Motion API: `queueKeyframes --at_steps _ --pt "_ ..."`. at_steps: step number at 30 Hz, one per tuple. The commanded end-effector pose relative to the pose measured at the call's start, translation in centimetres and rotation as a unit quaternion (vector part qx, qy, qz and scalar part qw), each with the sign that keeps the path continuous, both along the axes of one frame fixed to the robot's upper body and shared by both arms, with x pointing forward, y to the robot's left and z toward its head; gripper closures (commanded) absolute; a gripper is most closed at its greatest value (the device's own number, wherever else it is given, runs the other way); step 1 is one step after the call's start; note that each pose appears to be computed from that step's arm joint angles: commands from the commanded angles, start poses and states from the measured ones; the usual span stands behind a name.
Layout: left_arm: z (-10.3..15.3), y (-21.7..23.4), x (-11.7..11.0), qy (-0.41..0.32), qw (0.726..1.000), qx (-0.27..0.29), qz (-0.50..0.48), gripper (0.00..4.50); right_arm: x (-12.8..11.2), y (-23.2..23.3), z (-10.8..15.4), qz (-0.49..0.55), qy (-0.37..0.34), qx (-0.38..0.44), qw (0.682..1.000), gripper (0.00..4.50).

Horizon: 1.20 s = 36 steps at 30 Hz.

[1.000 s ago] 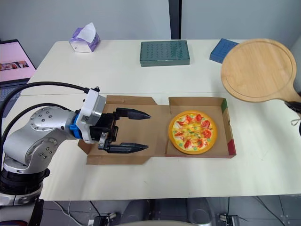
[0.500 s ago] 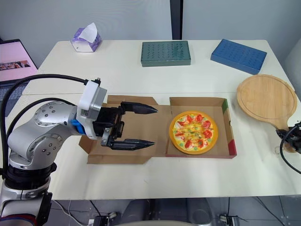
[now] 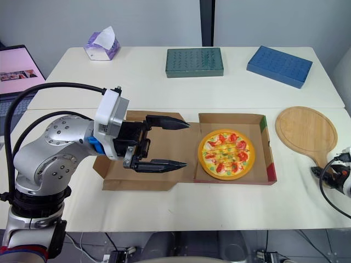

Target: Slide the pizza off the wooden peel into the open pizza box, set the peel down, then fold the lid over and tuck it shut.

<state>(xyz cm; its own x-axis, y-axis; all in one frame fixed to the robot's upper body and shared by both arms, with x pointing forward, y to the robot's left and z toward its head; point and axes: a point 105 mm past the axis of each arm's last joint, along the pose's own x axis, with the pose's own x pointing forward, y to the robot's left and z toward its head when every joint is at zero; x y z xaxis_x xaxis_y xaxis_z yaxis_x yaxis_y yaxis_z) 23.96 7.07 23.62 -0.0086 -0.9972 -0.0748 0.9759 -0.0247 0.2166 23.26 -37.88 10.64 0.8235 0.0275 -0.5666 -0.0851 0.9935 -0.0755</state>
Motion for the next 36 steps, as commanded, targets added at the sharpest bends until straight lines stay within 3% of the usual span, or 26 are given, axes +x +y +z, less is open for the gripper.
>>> queueKeyframes --at_steps 1,10,13,16,21,25,29,33,36 --pt "0.5 0.0 -0.5 -0.012 1.0 0.0 -0.008 0.0 -0.1 -0.1 4.2 0.02 -0.052 -0.031 0.998 0.04" --pt "0.2 2.6 0.0 0.009 0.997 -0.01 0.073 0.0 2.6 6.3 9.7 0.211 -0.16 -0.083 0.961 0.04" --pt "-0.8 5.0 0.0 0.065 0.983 -0.049 0.165 0.0 4.4 11.1 12.1 0.312 -0.22 -0.095 0.919 0.04" --pt "-1.7 6.9 -0.8 0.133 0.962 -0.083 0.224 0.0 4.7 14.6 13.3 0.395 -0.248 -0.11 0.878 0.04" --pt "-5.0 10.4 -3.8 0.27 0.892 -0.156 0.328 0.0 4.2 20.3 14.0 0.556 -0.223 -0.057 0.798 0.04" --pt "-6.8 12.1 -5.5 0.356 0.819 -0.227 0.388 0.0 4.3 22.8 14.4 0.615 -0.209 -0.044 0.759 0.04" --pt "-9.1 12.6 -8.0 0.457 0.719 -0.307 0.423 0.0 4.2 24.7 14.3 0.662 -0.201 -0.039 0.721 0.04" --pt "-11.8 11.7 -9.4 0.532 0.629 -0.346 0.45 0.0 4.5 25.3 14.2 0.675 -0.194 -0.035 0.711 0.04" --pt "-13.3 11.0 -9.5 0.562 0.588 -0.36 0.457 0.0 4.6 25.1 14.0 0.68 -0.185 -0.037 0.708 0.04"
